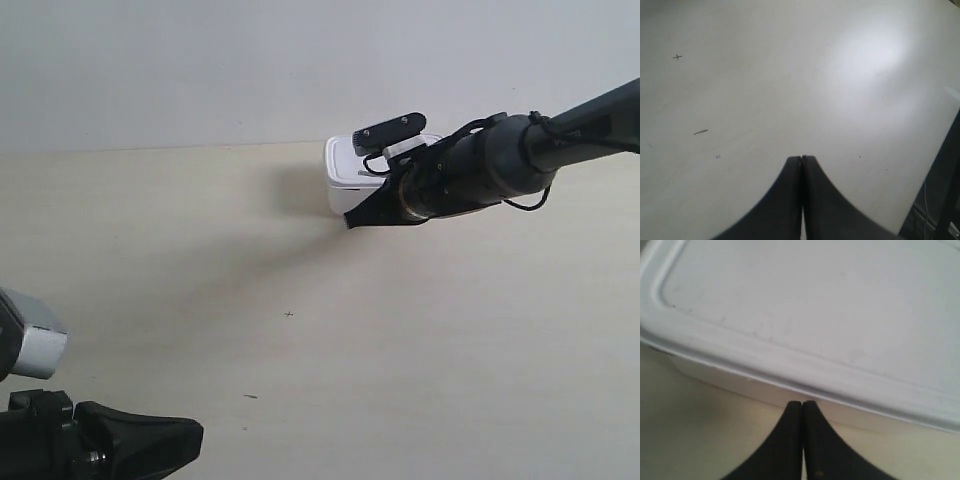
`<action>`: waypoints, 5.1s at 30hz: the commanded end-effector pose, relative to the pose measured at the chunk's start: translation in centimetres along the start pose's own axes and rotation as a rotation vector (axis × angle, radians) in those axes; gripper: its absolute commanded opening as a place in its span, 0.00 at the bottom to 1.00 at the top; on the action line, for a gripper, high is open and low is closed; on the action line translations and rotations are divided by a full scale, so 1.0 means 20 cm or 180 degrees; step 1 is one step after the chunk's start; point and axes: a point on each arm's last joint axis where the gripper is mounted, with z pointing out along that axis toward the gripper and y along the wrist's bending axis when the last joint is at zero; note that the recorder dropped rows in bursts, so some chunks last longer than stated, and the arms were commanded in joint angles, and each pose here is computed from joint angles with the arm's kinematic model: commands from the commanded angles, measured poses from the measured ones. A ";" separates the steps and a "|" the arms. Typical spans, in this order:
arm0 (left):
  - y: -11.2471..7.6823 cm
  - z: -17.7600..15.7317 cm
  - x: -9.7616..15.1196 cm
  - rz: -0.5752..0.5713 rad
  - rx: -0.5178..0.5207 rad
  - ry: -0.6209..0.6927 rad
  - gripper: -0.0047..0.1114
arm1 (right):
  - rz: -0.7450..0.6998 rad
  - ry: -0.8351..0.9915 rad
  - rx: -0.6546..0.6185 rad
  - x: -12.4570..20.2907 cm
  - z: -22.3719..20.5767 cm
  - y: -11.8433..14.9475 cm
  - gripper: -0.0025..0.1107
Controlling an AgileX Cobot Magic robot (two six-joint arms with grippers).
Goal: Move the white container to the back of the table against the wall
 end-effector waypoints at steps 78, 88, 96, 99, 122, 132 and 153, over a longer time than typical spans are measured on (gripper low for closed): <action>0.03 -0.43 0.13 0.0000 0.0278 -0.1489 0.04 | -0.0095 -0.0456 0.0110 -0.26 0.41 -0.06 0.02; 0.03 -0.43 0.13 0.0006 0.0276 -0.1489 0.04 | -0.0083 -0.0357 0.0312 -0.24 0.41 -0.09 0.02; 0.03 -0.43 0.13 0.0006 0.0276 -0.1489 0.04 | 0.0010 -0.0551 -0.0101 -0.28 0.41 -0.03 0.02; 0.03 -0.43 0.13 0.0006 0.0276 -0.1489 0.04 | -0.0016 -0.0426 0.0159 -0.26 0.41 -0.06 0.02; 0.02 -0.43 0.13 0.0016 0.0285 -0.1498 0.04 | 0.0210 -0.0406 -0.0321 -0.30 -0.03 -0.02 0.02; 0.00 -0.47 0.11 0.0038 0.0513 -0.1796 0.04 | 0.0537 -0.0795 -0.0868 -0.26 -0.70 -0.12 0.02; -0.08 -0.63 0.12 0.0082 0.1289 -0.2451 0.04 | 0.1173 -0.1994 -0.1599 0.25 -1.72 -0.29 0.02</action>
